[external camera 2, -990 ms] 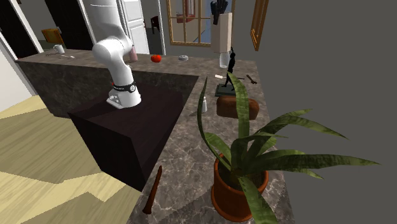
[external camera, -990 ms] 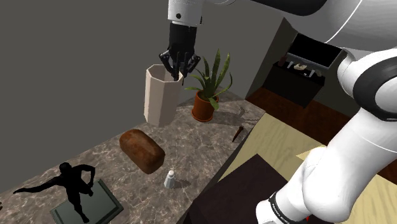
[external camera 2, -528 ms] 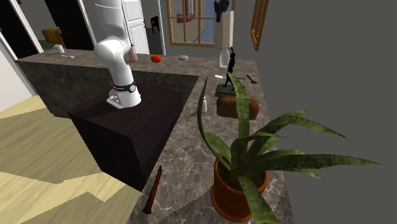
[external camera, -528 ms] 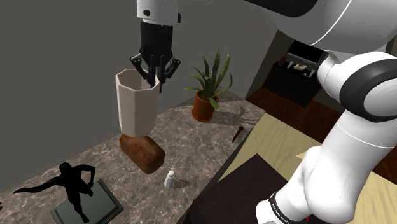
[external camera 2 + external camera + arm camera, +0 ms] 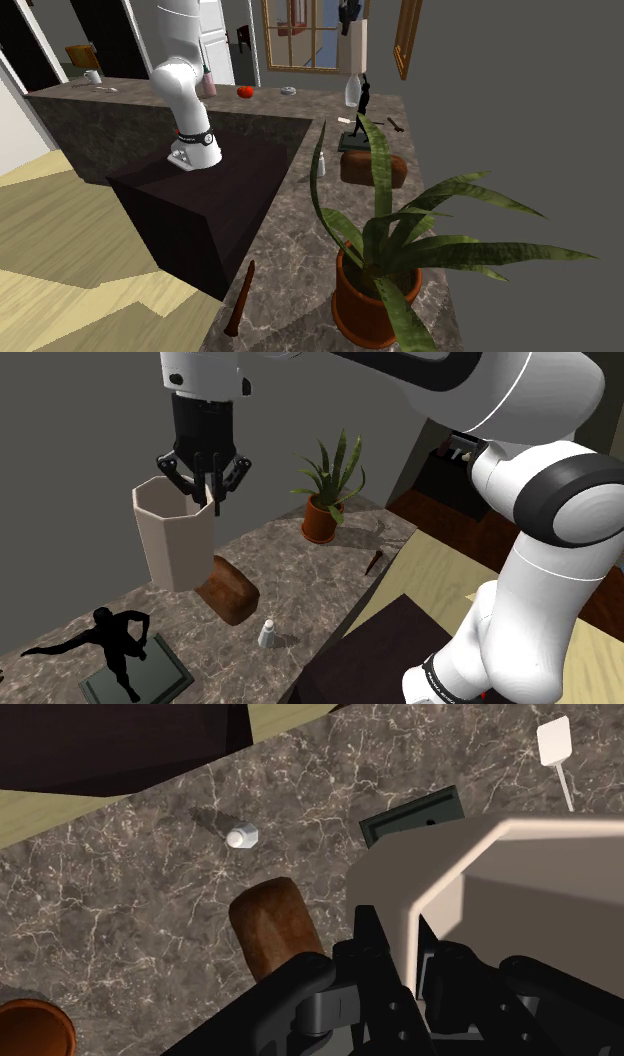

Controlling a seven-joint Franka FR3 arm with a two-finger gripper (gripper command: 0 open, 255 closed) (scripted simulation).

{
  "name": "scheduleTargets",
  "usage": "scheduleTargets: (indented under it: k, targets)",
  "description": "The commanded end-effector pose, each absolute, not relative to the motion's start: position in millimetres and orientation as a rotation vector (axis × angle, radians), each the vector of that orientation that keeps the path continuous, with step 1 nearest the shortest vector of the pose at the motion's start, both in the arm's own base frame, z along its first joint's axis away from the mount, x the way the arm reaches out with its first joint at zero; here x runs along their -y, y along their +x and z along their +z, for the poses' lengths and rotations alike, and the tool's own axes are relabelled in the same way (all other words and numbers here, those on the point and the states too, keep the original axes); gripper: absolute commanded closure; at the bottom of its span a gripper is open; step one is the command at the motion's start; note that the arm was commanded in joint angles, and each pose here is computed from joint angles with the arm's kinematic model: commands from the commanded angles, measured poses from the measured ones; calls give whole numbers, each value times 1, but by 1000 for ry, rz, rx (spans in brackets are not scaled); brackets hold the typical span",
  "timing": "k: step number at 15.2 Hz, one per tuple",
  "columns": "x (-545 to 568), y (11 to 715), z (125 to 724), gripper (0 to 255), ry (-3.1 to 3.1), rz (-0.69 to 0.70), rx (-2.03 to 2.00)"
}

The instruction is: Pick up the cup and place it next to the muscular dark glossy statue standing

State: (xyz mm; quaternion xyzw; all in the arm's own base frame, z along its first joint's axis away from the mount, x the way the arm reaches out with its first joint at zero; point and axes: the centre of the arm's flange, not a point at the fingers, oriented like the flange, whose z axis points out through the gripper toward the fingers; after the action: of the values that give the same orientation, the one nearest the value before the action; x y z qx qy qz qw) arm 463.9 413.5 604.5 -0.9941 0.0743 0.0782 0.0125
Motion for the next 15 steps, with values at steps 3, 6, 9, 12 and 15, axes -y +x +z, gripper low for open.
scheduleTargets:
  k: [3, 6, 9, 12, 15]
  targets:
    - [-414, 463, 585, 255, -3097, 242, -232]
    - [-414, 463, 569, 255, -3097, 242, -232]
    - [-414, 463, 553, 255, -3097, 242, -232]
    - [-414, 463, 537, 255, -3097, 242, -232]
    - [-414, 463, 521, 255, -3097, 242, -232]
